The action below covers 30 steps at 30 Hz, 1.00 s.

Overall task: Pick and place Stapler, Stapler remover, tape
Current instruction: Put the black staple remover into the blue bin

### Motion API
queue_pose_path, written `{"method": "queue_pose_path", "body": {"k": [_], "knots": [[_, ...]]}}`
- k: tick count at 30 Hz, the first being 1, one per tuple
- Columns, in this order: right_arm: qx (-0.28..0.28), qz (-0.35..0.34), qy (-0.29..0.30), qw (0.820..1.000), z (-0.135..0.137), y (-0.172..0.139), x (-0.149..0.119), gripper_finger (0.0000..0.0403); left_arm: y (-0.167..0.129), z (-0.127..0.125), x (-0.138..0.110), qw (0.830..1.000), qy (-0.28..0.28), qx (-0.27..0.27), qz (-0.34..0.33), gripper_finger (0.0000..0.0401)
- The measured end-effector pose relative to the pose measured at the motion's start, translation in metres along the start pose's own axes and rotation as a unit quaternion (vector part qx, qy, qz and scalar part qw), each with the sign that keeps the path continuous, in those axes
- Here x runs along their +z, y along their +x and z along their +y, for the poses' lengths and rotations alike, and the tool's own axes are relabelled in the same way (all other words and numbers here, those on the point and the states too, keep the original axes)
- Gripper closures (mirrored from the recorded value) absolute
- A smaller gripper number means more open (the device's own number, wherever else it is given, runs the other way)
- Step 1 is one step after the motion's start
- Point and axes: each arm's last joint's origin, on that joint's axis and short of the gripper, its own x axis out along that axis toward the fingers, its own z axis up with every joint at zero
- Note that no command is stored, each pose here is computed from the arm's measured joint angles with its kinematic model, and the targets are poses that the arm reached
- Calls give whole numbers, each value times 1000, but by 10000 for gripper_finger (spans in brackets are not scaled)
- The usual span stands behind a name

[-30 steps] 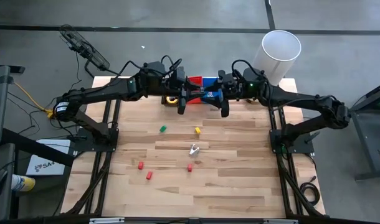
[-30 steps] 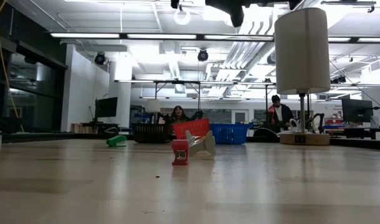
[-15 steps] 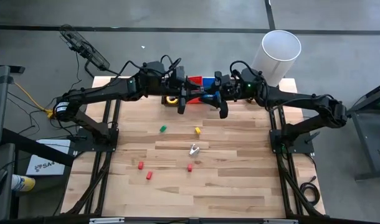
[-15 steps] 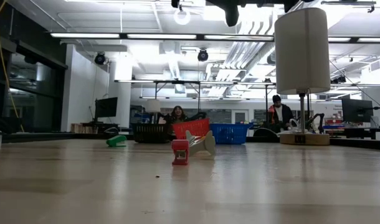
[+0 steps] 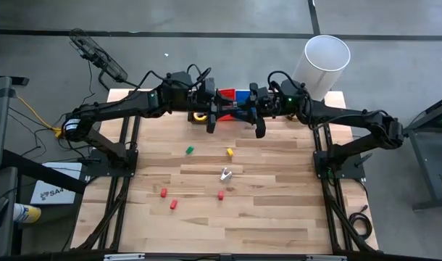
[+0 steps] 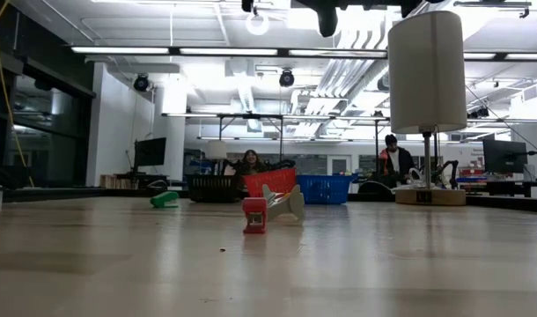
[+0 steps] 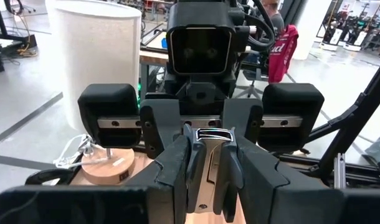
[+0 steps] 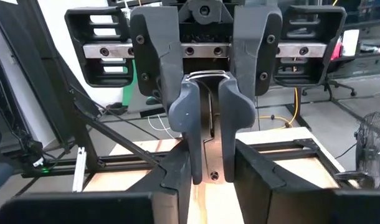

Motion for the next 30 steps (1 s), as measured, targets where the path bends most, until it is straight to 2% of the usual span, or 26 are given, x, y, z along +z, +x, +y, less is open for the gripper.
{"method": "queue_pose_path", "body": {"k": [5, 11, 18, 23, 30], "knots": [[0, 1, 6, 1000, 0, 0, 0, 323, 0, 0, 0, 1000, -4, 2, 2, 304], [0, 1, 27, 1000, 0, 0, 0, 324, 0, 1, -4, 1000, -5, 10, 20, 262], [-7, 9, 40, 999, -3, -1, -2, 325, 0, 1, -5, 1000, -7, 13, 25, 253], [-24, 30, 57, 998, -5, -1, -6, 325, -1, 2, -7, 999, -4, 29, 35, 252], [-77, 68, 77, 992, -8, -3, -15, 325, -15, 2, -4, 996, 16, 71, 56, 251]]}}
